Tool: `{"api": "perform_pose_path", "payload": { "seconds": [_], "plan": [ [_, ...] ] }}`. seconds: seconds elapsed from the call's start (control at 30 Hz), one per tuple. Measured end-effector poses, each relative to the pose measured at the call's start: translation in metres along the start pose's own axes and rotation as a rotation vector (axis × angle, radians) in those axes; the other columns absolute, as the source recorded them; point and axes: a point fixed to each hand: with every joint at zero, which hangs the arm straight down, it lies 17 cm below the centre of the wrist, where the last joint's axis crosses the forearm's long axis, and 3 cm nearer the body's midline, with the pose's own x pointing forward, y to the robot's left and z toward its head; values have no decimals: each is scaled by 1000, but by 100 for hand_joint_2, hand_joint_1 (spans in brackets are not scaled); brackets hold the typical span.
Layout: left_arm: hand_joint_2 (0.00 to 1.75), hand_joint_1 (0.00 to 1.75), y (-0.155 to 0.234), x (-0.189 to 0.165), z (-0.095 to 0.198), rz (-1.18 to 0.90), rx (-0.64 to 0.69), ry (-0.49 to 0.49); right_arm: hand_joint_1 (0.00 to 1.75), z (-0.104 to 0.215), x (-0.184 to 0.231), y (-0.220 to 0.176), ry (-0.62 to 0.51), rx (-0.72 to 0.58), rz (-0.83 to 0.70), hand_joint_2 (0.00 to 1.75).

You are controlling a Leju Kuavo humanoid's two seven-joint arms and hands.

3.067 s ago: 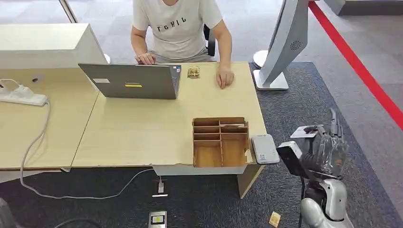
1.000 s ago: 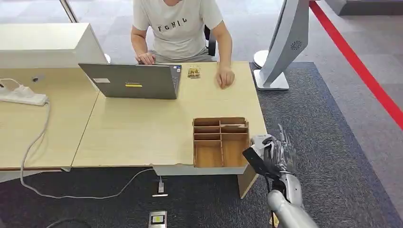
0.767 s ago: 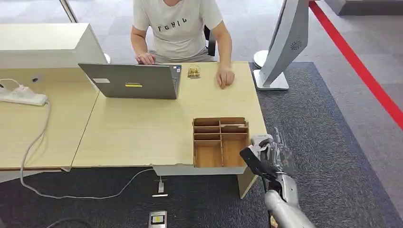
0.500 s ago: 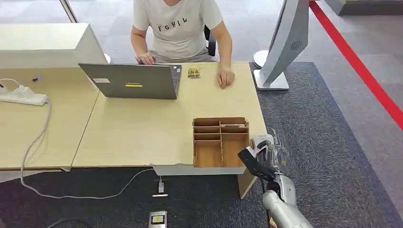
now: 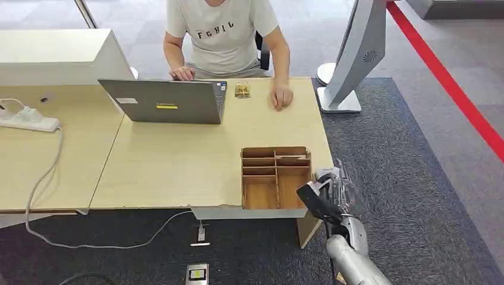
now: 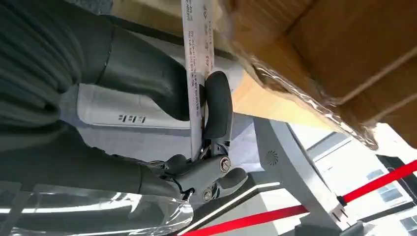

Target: Pass the card to the sensor for recognition and then transmit it.

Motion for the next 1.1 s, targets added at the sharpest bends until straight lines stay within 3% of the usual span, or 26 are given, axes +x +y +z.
{"api": "perform_pose_path", "payload": {
  "seconds": [0.13,0.5,0.53,0.57,0.6,1.1],
  "plan": [
    [175,0,1,-1,0,9,8,9,175,-7,25,-5,-26,-29,-86,175],
    [175,0,2,-2,0,10,9,10,175,-7,28,-6,-27,-31,-97,175],
    [175,0,2,-2,-1,11,11,11,175,-9,36,-7,-36,-33,-121,175],
    [175,0,4,-4,-1,25,21,25,175,-14,79,-20,-99,-69,-202,175],
    [175,0,4,-5,-1,32,21,29,175,-21,108,-33,-159,-107,-176,175],
    [175,0,0,-7,-2,71,-1,39,175,-47,173,-62,-294,-171,-122,175]
  ]
}}
